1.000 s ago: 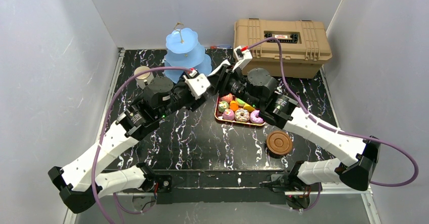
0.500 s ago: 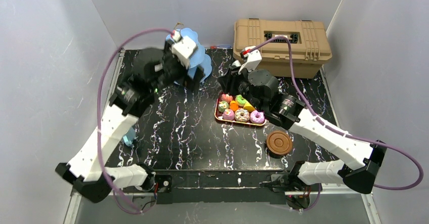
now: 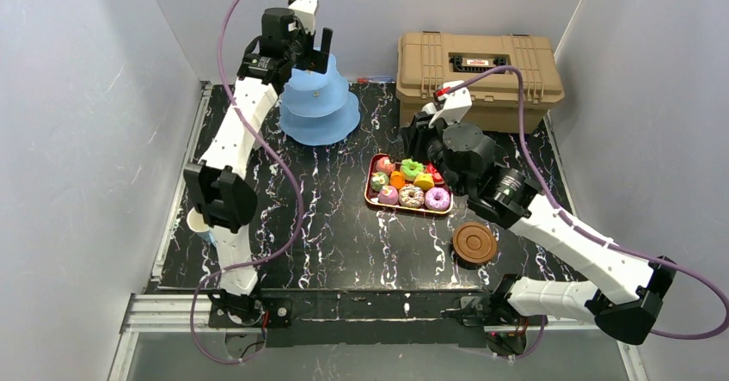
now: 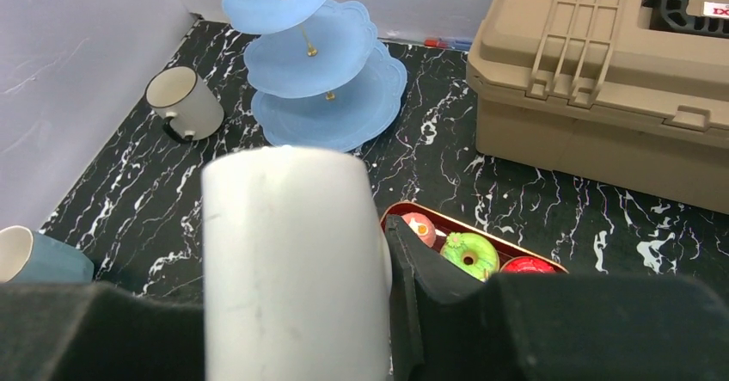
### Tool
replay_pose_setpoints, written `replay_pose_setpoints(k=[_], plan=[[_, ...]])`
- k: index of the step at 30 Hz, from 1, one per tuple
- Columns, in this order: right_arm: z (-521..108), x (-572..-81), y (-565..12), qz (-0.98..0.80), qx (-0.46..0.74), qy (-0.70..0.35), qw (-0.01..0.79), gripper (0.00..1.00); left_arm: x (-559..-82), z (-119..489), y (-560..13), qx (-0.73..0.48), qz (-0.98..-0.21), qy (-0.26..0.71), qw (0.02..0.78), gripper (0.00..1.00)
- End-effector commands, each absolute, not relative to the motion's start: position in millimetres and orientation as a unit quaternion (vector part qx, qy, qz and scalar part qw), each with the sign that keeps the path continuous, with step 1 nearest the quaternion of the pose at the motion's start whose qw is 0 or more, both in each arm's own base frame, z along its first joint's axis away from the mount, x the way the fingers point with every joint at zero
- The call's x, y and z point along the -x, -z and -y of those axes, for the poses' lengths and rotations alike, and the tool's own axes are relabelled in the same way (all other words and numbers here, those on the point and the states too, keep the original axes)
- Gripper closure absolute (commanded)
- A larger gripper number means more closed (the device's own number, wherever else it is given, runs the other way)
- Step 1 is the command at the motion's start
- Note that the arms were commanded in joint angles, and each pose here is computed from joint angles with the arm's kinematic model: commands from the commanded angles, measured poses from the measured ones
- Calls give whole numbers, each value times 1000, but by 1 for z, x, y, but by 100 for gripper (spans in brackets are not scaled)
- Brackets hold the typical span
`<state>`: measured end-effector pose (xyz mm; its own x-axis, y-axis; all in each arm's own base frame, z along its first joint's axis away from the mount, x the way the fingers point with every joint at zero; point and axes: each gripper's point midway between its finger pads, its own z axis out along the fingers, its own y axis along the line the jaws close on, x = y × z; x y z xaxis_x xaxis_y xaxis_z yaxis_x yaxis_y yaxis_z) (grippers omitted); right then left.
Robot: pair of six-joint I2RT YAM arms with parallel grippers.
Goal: Serve the afternoon tea
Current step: Pick up the clamp from the tray, then move the desert table to the center of the board.
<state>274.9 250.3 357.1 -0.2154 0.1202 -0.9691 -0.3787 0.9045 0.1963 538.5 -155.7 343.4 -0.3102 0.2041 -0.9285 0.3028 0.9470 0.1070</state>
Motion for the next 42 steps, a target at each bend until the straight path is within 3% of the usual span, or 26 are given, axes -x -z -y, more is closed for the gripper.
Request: replay_pose_setpoints(k=[1, 8, 13, 16, 19, 23, 30, 34, 42], plan=[[-240, -271, -369, -742, 68, -210, 633, 77, -557, 133, -362, -137, -787, 21, 601, 9], [-243, -262, -360, -749, 73, -234, 615, 77, -585, 115, -349, -136, -781, 20, 610, 16], [-245, -258, -361, -750, 76, -246, 609, 77, -593, 128, -349, -155, -762, 72, 624, 15], [-245, -259, -362, -752, 75, -243, 608, 78, -602, 131, -343, -153, -762, 106, 621, 21], [-243, -259, -361, -754, 75, -238, 608, 78, -609, 134, -339, -155, -760, 140, 615, 31], [-241, -260, -359, -757, 75, -230, 607, 78, -606, 144, -332, -173, -758, 174, 604, 56], [-242, -262, -358, -758, 76, -223, 608, 78, -604, 142, -318, -181, -765, 177, 592, 77], [-244, -264, -355, -759, 79, -220, 607, 78, -595, 144, -327, -191, -757, 183, 598, 99], [-244, -264, -348, -761, 77, -221, 605, 78, -565, 153, -358, -226, -730, 190, 617, 100]])
